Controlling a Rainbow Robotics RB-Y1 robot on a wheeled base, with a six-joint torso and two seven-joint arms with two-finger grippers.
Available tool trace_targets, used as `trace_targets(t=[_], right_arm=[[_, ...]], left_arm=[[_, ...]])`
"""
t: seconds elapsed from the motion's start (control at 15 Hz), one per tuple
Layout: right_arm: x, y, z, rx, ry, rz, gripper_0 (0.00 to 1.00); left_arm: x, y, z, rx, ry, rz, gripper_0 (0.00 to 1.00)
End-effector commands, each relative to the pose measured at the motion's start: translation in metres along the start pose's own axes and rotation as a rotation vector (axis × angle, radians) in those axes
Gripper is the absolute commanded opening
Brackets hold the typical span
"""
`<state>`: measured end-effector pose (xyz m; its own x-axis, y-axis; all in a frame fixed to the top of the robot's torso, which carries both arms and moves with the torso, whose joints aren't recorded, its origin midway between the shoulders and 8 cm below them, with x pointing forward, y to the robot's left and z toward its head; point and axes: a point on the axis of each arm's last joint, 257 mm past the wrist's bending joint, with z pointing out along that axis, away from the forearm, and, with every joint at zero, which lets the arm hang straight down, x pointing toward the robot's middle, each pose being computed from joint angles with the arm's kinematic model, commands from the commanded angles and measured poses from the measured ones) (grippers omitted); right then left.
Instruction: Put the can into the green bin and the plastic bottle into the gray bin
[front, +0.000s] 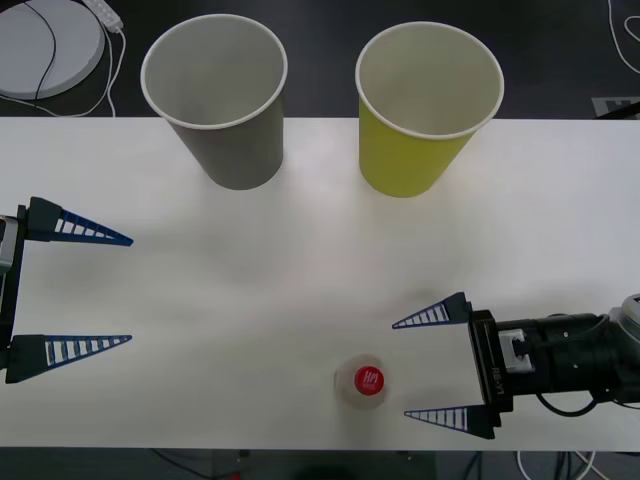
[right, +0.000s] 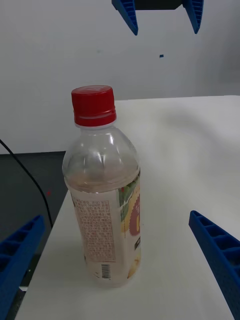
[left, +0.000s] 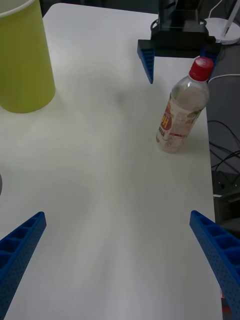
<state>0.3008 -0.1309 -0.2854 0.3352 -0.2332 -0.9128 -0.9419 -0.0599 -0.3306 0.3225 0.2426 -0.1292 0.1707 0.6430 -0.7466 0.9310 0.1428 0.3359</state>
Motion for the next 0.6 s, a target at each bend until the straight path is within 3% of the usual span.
trace_targets(t=[0.07, 0.6], right_arm=[[0.001, 0.002, 0.008, -0.011, 0.001, -0.003, 1.0], [0.0, 0.005, 0.04, -0.044, -0.011, -0.013, 1.0]], left_arm=[[0.0, 0.0, 0.0, 0.0, 0.0, 0.0, 1.0], [0.0, 0.0, 0.0, 0.0, 0.0, 0.0, 1.0]])
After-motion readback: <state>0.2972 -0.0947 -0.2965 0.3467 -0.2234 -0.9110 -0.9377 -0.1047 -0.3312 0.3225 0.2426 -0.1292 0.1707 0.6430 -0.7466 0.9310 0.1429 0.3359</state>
